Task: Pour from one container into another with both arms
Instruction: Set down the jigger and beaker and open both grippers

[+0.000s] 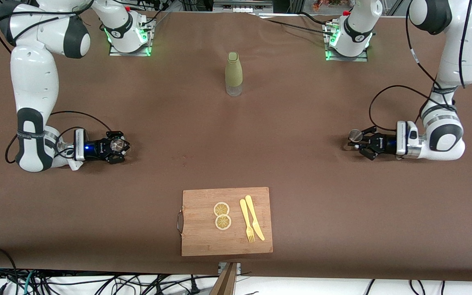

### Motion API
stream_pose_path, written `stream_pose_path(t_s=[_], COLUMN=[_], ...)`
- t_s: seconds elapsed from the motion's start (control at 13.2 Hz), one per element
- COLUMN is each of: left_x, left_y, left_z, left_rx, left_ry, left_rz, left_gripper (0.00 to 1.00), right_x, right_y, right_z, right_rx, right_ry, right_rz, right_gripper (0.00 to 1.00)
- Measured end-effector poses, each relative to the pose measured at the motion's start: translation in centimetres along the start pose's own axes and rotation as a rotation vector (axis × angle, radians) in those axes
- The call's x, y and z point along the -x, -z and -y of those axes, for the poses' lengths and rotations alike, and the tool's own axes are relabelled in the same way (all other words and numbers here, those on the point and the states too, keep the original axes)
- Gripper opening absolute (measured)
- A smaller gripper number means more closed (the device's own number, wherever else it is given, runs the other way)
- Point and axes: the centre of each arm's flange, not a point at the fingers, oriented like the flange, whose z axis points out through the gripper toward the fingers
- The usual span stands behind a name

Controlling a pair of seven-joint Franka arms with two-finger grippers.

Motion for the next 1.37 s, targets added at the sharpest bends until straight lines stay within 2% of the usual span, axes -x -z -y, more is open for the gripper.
stream_pose_path(t_s=[0.3, 0.38, 0.53, 0.76, 0.83, 0.91, 1.14, 1.21, 1.29, 1.37], left_x=[2.0, 2.7, 3.9, 5.5, 5.9, 6.3, 6.4, 6.5, 6.7, 6.8], left_y=[4.6, 4.8, 4.7, 4.1, 3.9, 3.7, 3.7, 3.9, 4.3, 5.0], left_z=[-2.9, -3.3, -3.7, -3.6, -3.6, -3.7, -3.7, -3.5, -3.3, -3.1], left_rx=[-0.056, -0.060, -0.056, -0.037, -0.033, -0.029, -0.025, -0.028, -0.033, -0.041], left_ry=[0.008, 0.010, 0.016, 0.021, 0.026, 0.031, 0.031, 0.028, 0.026, 0.030], left_rz=[-0.008, -0.016, -0.032, -0.051, -0.055, -0.064, -0.070, -0.058, -0.039, -0.015], left_gripper=[0.22, 0.22, 0.22, 0.22, 0.22, 0.22, 0.21, 0.28, 0.38, 0.47], right_x=[0.7, 0.7, 0.8, 0.8, 0.8, 0.8, 0.9, 0.8, 0.8, 0.8], right_y=[0.3, 0.3, 0.3, 0.3, 0.3, 0.4, 1.9, 2.6, 3.3, 3.9], right_z=[0.2, 0.2, 0.2, 0.3, 0.3, 0.3, 0.6, 0.7, 0.8, 1.0], right_rx=[0.002, 0.002, 0.002, 0.003, 0.003, 0.004, 0.016, 0.018, 0.022, 0.025], right_ry=[-0.005, -0.004, -0.002, 0.000, 0.002, 0.002, 0.002, 0.002, 0.004, 0.004], right_rz=[0.001, 0.001, 0.001, 0.000, 0.000, 0.001, 0.026, 0.040, 0.052, 0.064], right_gripper=[0.14, 0.17, 0.33, 0.37, 0.45, 0.45, 0.67, 0.67, 0.74, 0.76])
